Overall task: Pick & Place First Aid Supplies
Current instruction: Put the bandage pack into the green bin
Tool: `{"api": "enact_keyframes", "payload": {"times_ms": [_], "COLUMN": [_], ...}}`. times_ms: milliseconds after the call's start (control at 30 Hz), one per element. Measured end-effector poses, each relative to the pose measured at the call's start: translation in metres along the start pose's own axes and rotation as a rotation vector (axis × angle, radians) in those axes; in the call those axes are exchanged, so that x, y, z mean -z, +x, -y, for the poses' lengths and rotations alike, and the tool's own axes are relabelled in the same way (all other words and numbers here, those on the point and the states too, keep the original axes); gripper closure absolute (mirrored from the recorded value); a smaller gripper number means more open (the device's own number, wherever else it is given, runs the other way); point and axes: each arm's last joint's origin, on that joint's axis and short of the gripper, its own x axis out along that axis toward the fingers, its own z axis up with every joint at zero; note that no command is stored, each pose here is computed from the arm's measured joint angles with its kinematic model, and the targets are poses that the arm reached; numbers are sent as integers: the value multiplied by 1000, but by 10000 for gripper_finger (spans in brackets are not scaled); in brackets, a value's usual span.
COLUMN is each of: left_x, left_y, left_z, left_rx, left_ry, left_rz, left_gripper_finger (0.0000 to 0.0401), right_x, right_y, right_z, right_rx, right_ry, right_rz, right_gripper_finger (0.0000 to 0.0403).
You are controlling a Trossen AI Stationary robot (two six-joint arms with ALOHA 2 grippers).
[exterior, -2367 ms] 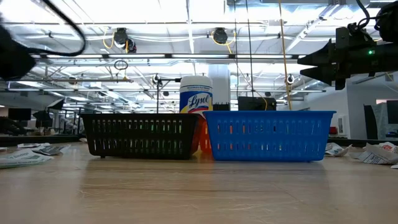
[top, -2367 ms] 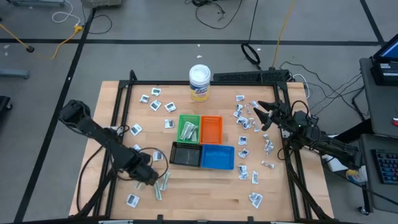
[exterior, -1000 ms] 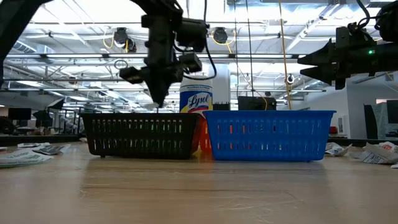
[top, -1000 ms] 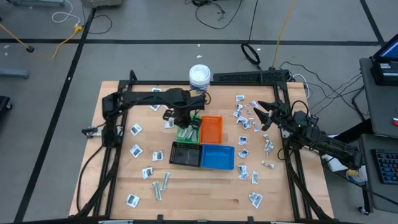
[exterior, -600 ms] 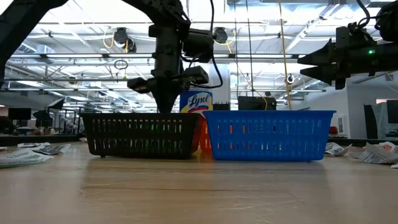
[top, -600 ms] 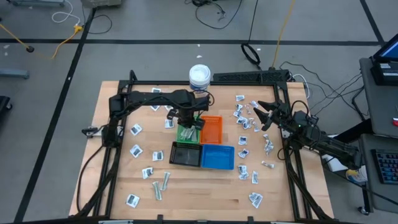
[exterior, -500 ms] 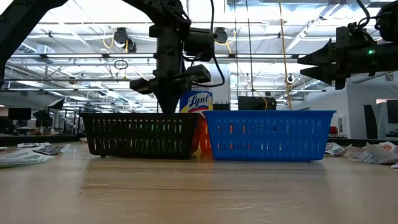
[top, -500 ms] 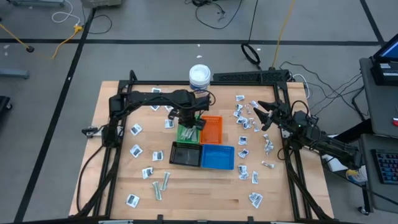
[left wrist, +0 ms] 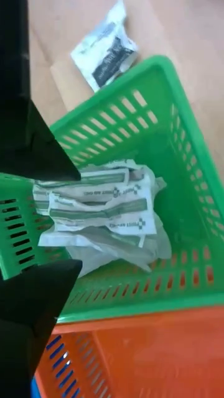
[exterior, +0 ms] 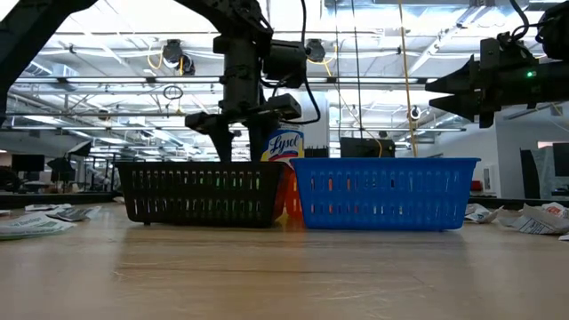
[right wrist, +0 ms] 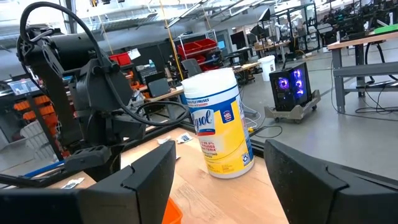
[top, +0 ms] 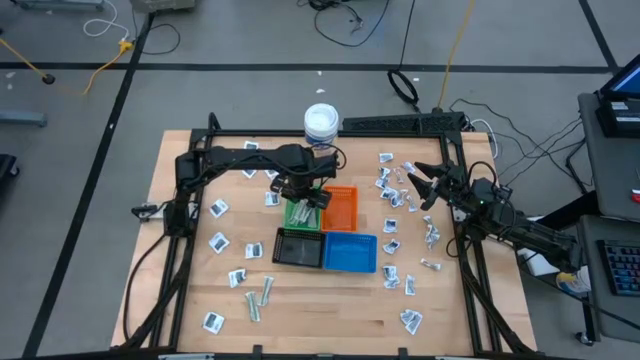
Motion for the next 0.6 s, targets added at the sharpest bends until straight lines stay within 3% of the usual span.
{"api": "enact_keyframes", "payload": {"times_ms": [333,600], "left_x": [19,57], "left_y": [-25,-30], "left_z": [-12,-34], "left_rx": [-27,-34], "left_ry": [-229,-421], "left_rz": [36,20], "left_gripper_finger": [165,164], "right_x": [0,0], "right_y": [0,0], "right_z": [0,0], "right_rx": [0,0], "right_ry": [0,0], "right_rz": [0,0], "right_gripper_finger": [160,160]}}
